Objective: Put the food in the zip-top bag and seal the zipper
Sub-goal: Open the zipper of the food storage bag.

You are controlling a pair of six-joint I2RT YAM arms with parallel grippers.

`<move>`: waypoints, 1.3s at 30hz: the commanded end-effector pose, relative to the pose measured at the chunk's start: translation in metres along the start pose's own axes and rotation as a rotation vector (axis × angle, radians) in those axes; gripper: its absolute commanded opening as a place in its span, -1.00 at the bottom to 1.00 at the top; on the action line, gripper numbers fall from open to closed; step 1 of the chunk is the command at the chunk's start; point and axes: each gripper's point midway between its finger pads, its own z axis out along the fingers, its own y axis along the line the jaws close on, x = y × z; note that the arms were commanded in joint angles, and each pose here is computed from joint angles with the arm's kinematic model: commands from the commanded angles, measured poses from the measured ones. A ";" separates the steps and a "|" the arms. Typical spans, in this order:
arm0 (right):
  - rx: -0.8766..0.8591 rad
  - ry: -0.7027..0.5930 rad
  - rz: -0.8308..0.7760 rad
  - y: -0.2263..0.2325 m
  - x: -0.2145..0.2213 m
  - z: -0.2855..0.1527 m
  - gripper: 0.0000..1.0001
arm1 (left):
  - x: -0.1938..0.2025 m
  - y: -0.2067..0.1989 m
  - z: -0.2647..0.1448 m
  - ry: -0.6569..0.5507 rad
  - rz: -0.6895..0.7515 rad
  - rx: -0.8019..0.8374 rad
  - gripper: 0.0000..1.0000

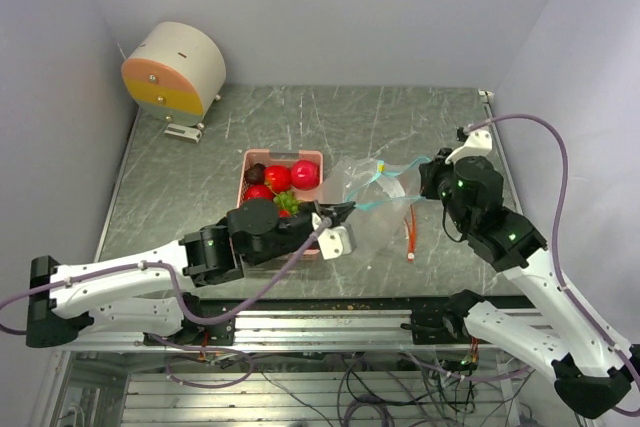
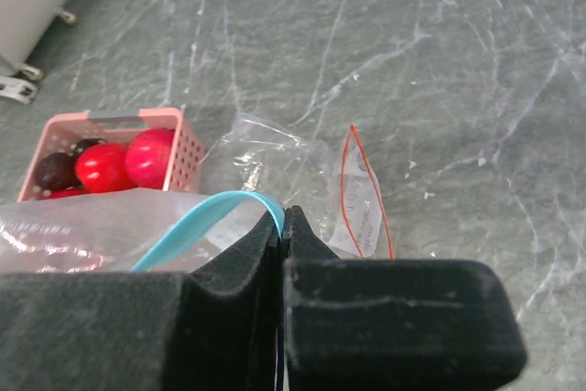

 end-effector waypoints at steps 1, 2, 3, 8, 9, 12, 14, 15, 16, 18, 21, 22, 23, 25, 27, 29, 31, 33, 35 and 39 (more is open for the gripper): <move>0.125 -0.011 -0.006 -0.022 0.015 0.009 -1.00 | 0.013 0.029 -0.024 0.080 -0.156 -0.197 -0.86; 0.113 -0.009 -0.006 -0.021 0.019 0.011 -1.00 | 0.016 0.036 -0.028 0.084 -0.176 -0.247 -0.86; 0.081 -0.016 -0.001 -0.015 0.020 0.012 -1.00 | 0.019 0.040 -0.031 0.084 -0.194 -0.285 -0.86; -0.225 -0.038 0.009 0.037 0.020 0.006 -1.00 | 0.012 0.041 -0.021 0.006 -0.245 -0.319 -0.64; -0.283 -0.048 0.015 0.047 0.018 0.002 -1.00 | 0.008 0.040 -0.015 -0.006 -0.258 -0.311 -0.30; -0.397 -0.091 0.024 0.064 0.010 -0.010 -1.00 | 0.002 0.036 0.001 0.019 -0.325 -0.279 0.57; -0.421 -0.120 0.027 0.066 0.004 -0.014 -1.00 | 0.000 0.039 0.007 0.061 -0.402 -0.289 0.88; -0.419 -0.132 0.028 0.065 0.003 -0.015 -1.00 | -0.002 0.041 0.007 0.075 -0.448 -0.299 1.00; -0.412 -0.146 0.029 0.063 0.000 -0.017 -1.00 | -0.005 0.043 0.006 0.081 -0.488 -0.306 0.99; -0.399 -0.160 0.025 0.060 -0.002 -0.017 -1.00 | -0.016 0.045 0.000 0.053 -0.554 -0.295 0.98; -0.382 -0.164 0.016 0.057 -0.001 -0.015 -1.00 | -0.034 0.055 -0.022 -0.046 -0.716 -0.330 0.98; -0.378 -0.165 0.014 0.056 0.000 -0.014 -1.00 | -0.037 0.058 -0.029 -0.073 -0.764 -0.344 0.98; -0.376 -0.165 0.012 0.056 0.000 -0.013 -1.00 | -0.038 0.059 -0.034 -0.092 -0.810 -0.350 0.87; -0.373 -0.172 0.007 0.055 0.000 -0.013 -1.00 | -0.040 0.058 -0.042 -0.101 -0.898 -0.353 0.70; -0.371 -0.182 0.000 0.054 -0.001 -0.013 -1.00 | -0.039 0.058 -0.046 -0.094 -0.991 -0.364 0.53; -0.367 -0.190 -0.008 0.053 -0.001 -0.012 -1.00 | -0.039 0.054 -0.047 -0.096 -1.077 -0.363 0.42; -0.362 -0.192 -0.015 0.053 -0.001 -0.010 -1.00 | -0.039 0.048 -0.044 -0.097 -1.153 -0.349 0.36; -0.360 -0.198 -0.014 0.054 -0.002 -0.008 -1.00 | -0.036 0.038 -0.038 -0.079 -1.215 -0.325 0.27; -0.365 -0.214 -0.009 0.056 -0.005 -0.008 -1.00 | -0.032 0.028 -0.031 -0.044 -1.270 -0.303 0.19; -0.357 -0.246 0.006 0.059 -0.014 -0.004 -1.00 | -0.015 0.007 -0.020 0.012 -1.339 -0.284 0.13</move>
